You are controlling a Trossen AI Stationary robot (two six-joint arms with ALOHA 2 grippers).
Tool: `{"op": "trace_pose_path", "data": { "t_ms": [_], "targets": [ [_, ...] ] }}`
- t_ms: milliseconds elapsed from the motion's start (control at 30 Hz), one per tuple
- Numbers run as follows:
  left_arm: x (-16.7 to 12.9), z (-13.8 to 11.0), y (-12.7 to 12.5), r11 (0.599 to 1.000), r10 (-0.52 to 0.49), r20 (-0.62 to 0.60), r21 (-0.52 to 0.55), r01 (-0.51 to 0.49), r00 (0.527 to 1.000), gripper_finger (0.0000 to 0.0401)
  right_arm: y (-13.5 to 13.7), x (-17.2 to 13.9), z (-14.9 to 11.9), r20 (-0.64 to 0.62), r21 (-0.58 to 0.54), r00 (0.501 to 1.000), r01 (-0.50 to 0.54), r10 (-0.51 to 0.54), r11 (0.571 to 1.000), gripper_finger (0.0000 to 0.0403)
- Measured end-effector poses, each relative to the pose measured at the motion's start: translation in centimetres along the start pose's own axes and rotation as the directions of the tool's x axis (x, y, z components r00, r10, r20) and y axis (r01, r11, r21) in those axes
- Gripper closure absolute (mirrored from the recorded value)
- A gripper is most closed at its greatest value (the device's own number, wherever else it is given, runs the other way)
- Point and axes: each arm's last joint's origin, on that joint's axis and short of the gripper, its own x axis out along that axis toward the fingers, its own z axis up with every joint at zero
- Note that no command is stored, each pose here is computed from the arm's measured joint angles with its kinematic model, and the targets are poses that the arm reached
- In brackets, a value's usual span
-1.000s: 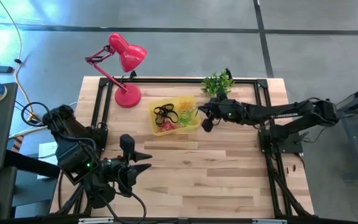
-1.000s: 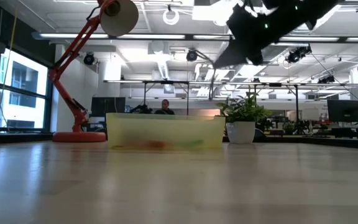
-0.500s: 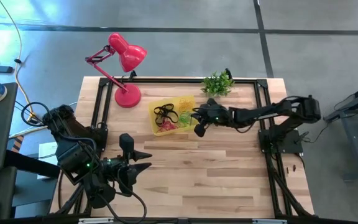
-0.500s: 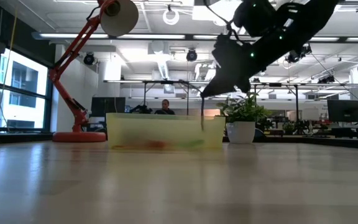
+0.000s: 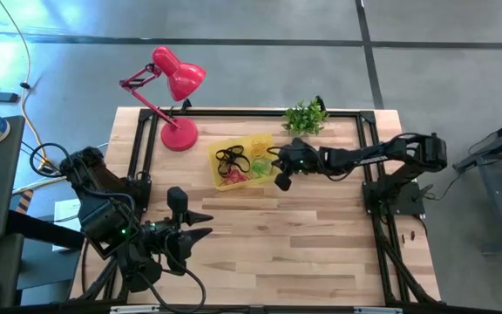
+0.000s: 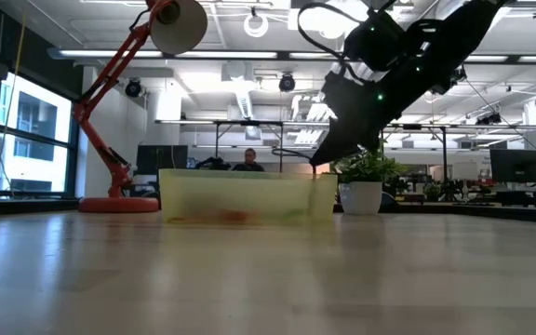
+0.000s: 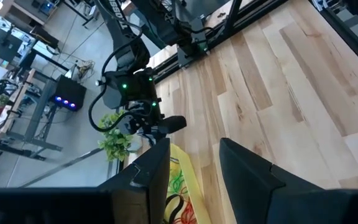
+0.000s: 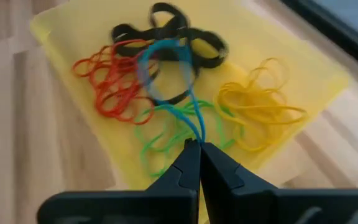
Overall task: Pick and place rubber bands into bin
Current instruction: Put the blue rubber band into the yellow bin, then return to Home Position
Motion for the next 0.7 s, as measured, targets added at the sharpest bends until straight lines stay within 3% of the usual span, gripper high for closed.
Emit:
{"op": "trace_pose_path", "data": {
  "t_ms": [333, 700],
  "targets": [
    [0.0, -0.06, 0.04, 1.0, 0.01, -0.004, 0.009, -0.01, 1.0, 0.0272, 0.35, -0.06, -0.59, -0.066, -0.01, 0.996, -0.066, 0.065, 0.998, 0.0391],
    [0.0, -0.05, 0.04, 1.0, 0.011, -0.003, 0.008, -0.011, 1.0, 0.0272, 0.62, -0.2, -0.69, -0.076, -0.017, 0.994, -0.075, 0.074, 0.997, 0.0274]
  ]
}}
